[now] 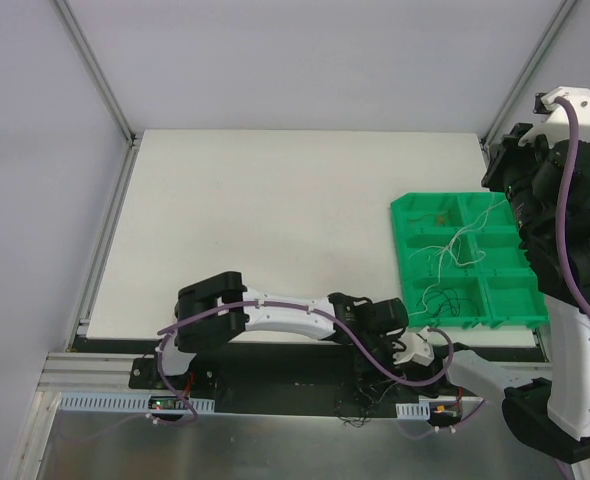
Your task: Untangle the cables
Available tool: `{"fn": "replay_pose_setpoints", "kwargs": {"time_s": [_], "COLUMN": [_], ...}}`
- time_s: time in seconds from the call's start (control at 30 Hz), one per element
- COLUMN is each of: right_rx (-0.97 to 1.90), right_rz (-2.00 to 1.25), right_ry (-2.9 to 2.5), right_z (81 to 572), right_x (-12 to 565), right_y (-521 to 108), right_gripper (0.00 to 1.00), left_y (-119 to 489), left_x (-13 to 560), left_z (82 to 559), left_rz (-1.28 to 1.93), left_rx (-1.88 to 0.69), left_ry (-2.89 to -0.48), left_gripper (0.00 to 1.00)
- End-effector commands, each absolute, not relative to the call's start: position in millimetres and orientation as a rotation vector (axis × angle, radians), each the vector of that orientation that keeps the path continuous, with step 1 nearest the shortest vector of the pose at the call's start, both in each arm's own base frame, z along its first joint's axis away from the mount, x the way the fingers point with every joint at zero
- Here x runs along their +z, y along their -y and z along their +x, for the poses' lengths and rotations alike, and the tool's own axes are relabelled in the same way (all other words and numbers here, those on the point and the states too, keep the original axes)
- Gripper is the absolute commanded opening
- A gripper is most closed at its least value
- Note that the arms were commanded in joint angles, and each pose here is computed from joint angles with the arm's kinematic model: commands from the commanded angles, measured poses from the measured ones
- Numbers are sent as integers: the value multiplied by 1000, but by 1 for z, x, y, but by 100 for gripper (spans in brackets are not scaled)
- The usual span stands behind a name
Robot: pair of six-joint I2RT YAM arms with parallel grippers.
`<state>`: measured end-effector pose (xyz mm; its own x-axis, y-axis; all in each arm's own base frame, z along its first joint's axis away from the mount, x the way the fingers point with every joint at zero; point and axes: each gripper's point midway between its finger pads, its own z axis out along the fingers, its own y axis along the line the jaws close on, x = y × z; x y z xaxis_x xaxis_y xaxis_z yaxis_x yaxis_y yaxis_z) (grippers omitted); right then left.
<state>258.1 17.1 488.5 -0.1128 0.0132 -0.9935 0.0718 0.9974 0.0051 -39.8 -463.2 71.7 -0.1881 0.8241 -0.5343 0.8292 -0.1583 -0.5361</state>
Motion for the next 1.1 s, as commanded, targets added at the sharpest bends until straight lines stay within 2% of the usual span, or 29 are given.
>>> {"fn": "replay_pose_setpoints", "kwargs": {"time_s": [0.0,0.13,0.27,0.33,0.47,0.57,0.77,0.9,1.07], "right_rx": [-42,-51,-52,-46,-40,-9,-30,-122,-86], "right_rz": [78,81,80,81,89,109,109,101,90], "right_ry": [-1619,-1611,-1614,-1614,-1619,-1648,-1713,-1734,-1654], "right_z": [251,249,249,250,250,250,245,247,258], "right_x": [506,508,506,506,504,490,467,460,505], "right_y": [-13,-11,-11,-12,-12,-15,-13,-2,-9], "right_gripper": [0,0,0,0,0,0,0,0,0], "left_y": [475,474,468,464,436,410,366,344,316], "left_x": [76,72,65,60,63,80,94,91,73], "left_z": [-47,-50,-39,-13,80,139,224,255,275], "left_rz": [2008,2014,2003,1935,1663,1476,1205,1032,871], "left_rx": [-1359,-1372,-1262,-1087,-793,-691,-595,-545,-427], "left_ry": [-1999,-2023,-2031,-2038,-2122,-2152,-2227,-2323,-2459], "left_gripper": [52,35,0,0,0,0,0,0,0]}}
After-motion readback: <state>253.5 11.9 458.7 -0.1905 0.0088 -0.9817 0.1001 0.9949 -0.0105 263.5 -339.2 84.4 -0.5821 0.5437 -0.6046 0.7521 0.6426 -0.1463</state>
